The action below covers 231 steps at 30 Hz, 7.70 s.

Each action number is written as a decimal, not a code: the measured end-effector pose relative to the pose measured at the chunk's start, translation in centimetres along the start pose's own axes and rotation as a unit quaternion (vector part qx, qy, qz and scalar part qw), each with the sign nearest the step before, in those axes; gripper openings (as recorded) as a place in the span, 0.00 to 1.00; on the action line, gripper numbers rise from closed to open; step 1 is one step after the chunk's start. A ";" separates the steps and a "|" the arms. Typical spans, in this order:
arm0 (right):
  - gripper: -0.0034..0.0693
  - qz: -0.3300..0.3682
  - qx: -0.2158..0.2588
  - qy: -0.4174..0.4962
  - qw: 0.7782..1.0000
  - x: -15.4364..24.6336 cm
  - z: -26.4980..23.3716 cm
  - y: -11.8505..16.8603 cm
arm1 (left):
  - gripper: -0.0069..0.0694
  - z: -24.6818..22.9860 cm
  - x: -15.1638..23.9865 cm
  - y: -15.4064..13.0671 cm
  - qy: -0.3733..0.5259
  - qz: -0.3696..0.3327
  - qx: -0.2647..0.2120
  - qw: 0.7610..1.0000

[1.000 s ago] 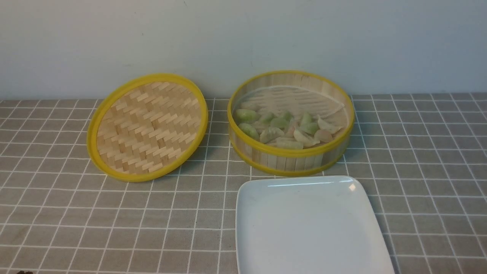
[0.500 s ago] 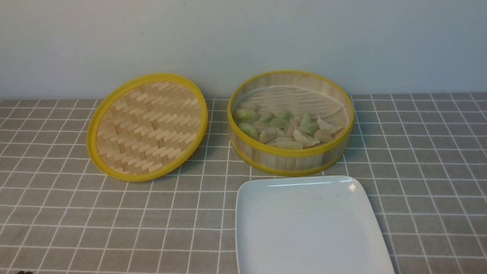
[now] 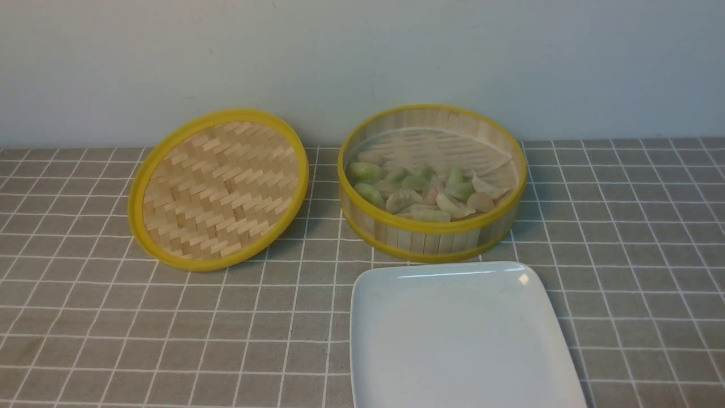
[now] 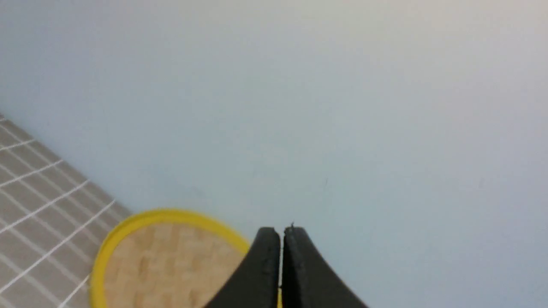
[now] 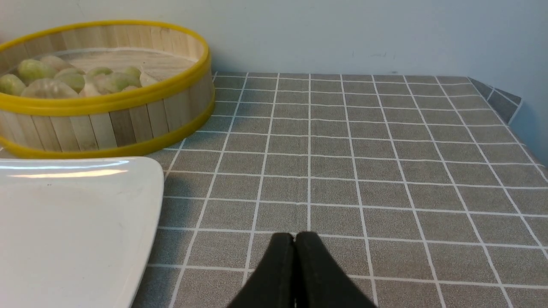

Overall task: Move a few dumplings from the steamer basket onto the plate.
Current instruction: Use the left arm to grab a dumpling from the steamer, then use the left arm to put the dumpling into the plate, then use the right arm to grab a dumpling from inside the steamer, then use the right arm to put the dumpling into the plate

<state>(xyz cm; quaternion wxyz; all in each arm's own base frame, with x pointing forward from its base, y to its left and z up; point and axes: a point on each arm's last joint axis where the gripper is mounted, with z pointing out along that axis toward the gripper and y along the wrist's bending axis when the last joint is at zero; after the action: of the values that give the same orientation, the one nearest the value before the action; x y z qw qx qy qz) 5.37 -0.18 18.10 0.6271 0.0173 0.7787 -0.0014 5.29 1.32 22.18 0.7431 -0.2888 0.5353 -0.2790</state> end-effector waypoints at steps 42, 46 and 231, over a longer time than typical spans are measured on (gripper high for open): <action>0.03 0.342 -0.096 -0.058 0.933 -2.7 -0.7 1.3 | 0.08 29.5 20.2 -14.6 0.763 0.304 0.080 0.564; 0.03 0.308 -0.132 -0.003 0.942 -5.4 -1.8 2.3 | 0.08 31.7 21.7 -15.2 0.757 0.310 0.096 0.568; 0.34 -0.081 -0.237 0.556 0.792 -7.1 25.0 18.3 | 0.08 16.2 8.3 -22.7 0.695 0.395 0.105 0.591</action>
<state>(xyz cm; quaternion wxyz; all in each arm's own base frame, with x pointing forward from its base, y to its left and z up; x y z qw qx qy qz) 31.84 17.31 20.05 0.0680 -0.1977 0.9675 0.1425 20.63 -17.93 37.60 0.2076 0.3127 0.9180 -0.1281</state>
